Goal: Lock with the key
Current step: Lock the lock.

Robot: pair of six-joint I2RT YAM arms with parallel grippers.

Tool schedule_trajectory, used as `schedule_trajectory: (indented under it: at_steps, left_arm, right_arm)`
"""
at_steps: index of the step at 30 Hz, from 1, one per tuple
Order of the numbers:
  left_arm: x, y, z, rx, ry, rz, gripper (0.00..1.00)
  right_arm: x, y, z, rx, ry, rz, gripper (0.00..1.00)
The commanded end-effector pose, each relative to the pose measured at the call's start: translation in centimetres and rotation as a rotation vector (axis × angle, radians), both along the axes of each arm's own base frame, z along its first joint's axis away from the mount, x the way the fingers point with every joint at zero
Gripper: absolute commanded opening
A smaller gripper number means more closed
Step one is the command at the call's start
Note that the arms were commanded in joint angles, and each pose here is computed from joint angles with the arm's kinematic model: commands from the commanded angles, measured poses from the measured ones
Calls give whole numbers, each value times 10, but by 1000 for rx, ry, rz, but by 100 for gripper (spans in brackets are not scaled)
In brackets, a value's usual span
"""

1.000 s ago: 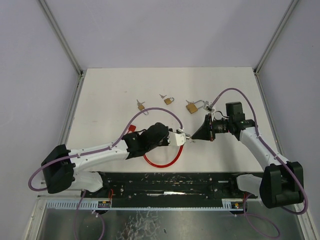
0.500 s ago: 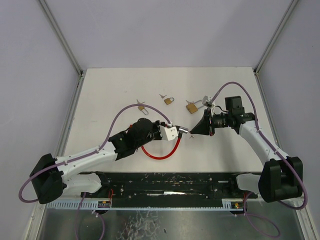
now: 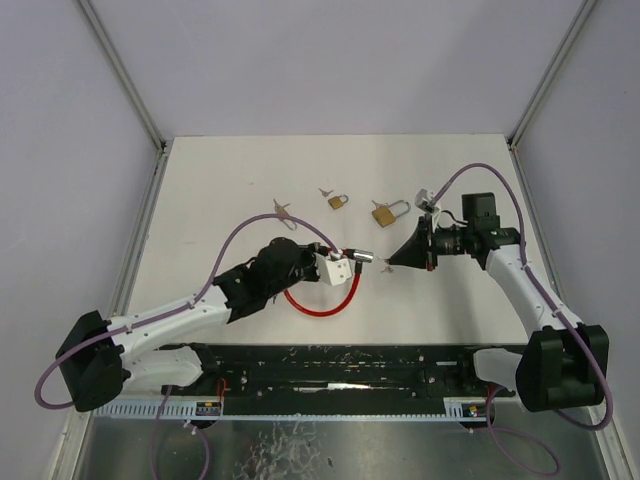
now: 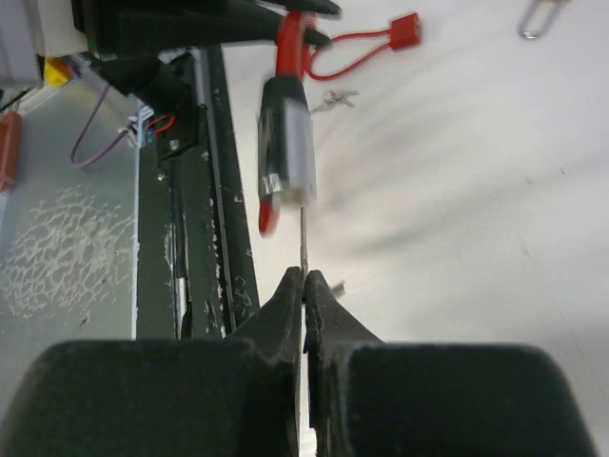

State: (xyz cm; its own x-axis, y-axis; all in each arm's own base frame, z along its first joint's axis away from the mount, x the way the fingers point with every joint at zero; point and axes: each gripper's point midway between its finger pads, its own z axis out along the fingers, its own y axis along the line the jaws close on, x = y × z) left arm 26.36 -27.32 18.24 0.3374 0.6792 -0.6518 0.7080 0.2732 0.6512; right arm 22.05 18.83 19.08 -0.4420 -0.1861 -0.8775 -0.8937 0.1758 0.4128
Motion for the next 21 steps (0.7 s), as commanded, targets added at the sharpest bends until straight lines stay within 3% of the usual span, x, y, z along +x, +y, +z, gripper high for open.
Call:
schedule_trajectory:
  at_steps: [1,4,6,8,21]
  left_arm:
    - [8,34,0,118,-107,82,0]
    - [-29,1,-34,266,-128,-86,0]
    - [-35,-4,-58,409,-144,-75,0]
    - [-29,-4,-68,465,-117,-31,0]
    - [-14,2,-15,206,-119,78,0]
  right_arm:
    - [12,-28,2,-67,-2,-145,0]
    - [9,-27,0,-56,2,-138,0]
    - [6,-27,-1,-51,6,-120,0]
    - [6,-27,0,-51,-1,-119,0]
    - [10,-29,-2,-65,-24,-151,0]
